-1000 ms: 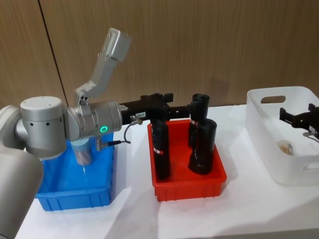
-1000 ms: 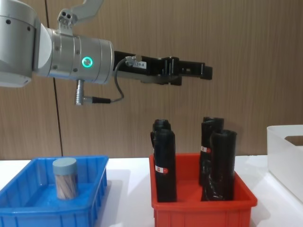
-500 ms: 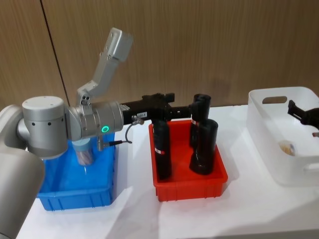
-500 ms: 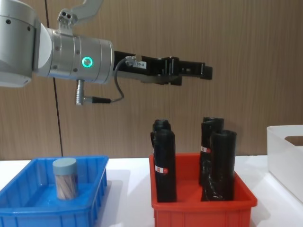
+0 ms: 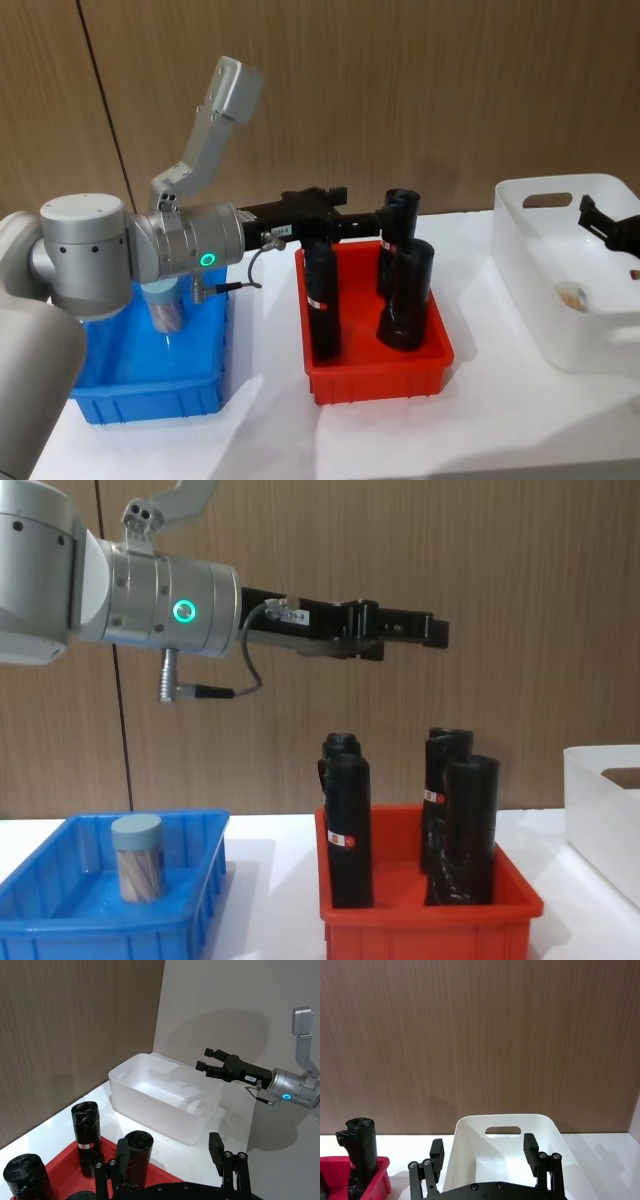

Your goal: Pick the cotton swabs from the blue box and place them into the white box.

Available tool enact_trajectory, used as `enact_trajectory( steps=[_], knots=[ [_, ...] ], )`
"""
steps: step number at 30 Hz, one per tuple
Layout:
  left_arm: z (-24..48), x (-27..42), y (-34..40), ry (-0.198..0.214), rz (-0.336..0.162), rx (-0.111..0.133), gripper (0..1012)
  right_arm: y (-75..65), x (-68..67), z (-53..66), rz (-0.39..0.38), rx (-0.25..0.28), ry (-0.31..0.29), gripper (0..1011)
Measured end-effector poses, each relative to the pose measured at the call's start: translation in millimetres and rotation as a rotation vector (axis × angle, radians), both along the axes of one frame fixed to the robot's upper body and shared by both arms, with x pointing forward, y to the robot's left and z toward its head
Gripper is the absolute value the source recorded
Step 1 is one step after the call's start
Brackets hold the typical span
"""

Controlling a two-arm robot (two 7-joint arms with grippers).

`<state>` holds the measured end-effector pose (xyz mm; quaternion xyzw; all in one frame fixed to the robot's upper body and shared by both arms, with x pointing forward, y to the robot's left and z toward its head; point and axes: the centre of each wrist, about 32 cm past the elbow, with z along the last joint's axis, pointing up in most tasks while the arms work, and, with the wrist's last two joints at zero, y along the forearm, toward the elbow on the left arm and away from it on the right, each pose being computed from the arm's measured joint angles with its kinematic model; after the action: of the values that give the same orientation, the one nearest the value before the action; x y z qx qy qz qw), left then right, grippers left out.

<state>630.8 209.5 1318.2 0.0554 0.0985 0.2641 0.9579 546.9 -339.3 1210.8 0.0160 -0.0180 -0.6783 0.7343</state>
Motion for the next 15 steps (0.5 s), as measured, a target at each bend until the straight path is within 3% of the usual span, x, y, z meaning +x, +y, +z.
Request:
enact_trajectory(
  steps=[9,15],
  knots=[
    [-2.4,-1.3,0.1,-0.002,0.006,0.004,1004,2.6,-4.2,-0.2,0.005,0.000,-0.005,1001],
    [-10.9,-8.2,0.3,-0.032,0.049,0.026,1004,12.0,-11.6,-3.3,0.029,-0.010,-0.006,1001]
  ],
)
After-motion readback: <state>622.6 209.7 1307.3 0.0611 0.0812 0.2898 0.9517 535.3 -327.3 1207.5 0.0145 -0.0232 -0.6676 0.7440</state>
